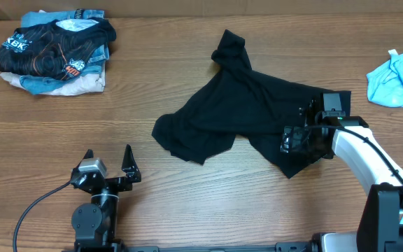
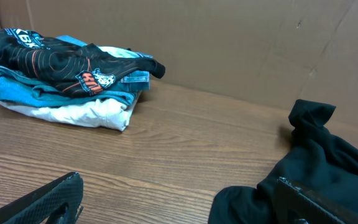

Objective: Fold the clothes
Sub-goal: 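Grasp the right edge of the black shirt with the right gripper, then reach the left gripper to the shirt's left edge and grasp it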

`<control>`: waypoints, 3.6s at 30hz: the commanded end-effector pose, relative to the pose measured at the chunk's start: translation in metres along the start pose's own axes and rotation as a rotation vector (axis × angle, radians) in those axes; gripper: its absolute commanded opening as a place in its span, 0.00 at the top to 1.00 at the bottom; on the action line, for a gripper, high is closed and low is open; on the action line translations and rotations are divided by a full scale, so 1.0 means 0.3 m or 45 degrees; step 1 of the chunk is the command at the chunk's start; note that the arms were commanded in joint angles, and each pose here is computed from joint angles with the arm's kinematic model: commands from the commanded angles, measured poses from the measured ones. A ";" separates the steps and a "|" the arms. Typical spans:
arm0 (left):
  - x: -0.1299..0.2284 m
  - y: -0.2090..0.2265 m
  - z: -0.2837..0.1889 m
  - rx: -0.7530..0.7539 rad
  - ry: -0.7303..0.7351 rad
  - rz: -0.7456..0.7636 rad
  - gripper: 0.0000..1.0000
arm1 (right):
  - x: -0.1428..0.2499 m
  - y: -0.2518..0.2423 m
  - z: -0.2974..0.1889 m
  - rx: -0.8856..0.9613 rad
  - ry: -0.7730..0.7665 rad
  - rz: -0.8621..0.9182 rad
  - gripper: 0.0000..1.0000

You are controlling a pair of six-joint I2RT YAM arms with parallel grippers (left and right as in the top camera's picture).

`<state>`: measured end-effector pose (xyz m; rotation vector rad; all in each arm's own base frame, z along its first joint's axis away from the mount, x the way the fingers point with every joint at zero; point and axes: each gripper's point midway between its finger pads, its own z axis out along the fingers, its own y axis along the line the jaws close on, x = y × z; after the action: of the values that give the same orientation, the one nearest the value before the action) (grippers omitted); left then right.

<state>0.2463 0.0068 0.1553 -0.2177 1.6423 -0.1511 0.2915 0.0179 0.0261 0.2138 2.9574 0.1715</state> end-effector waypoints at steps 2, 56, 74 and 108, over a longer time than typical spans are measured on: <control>-0.006 0.011 -0.001 -0.019 -0.015 0.015 0.00 | -0.011 0.005 -0.002 -0.016 -0.024 -0.003 0.05; -0.006 0.011 -0.001 -0.020 -0.016 0.015 0.00 | -0.070 0.025 -0.228 -0.151 0.069 0.255 0.96; -0.006 0.011 -0.001 -0.020 -0.016 0.015 0.00 | 0.076 0.053 -0.300 -0.154 0.289 0.562 0.96; -0.430 -0.294 -0.159 0.469 -0.116 0.031 0.00 | 0.065 0.069 -0.301 -0.179 0.292 0.698 0.96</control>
<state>0.2193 -0.0554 0.2643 0.0392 1.4987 -0.4993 0.2508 0.0318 0.1022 1.0578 3.0618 0.4719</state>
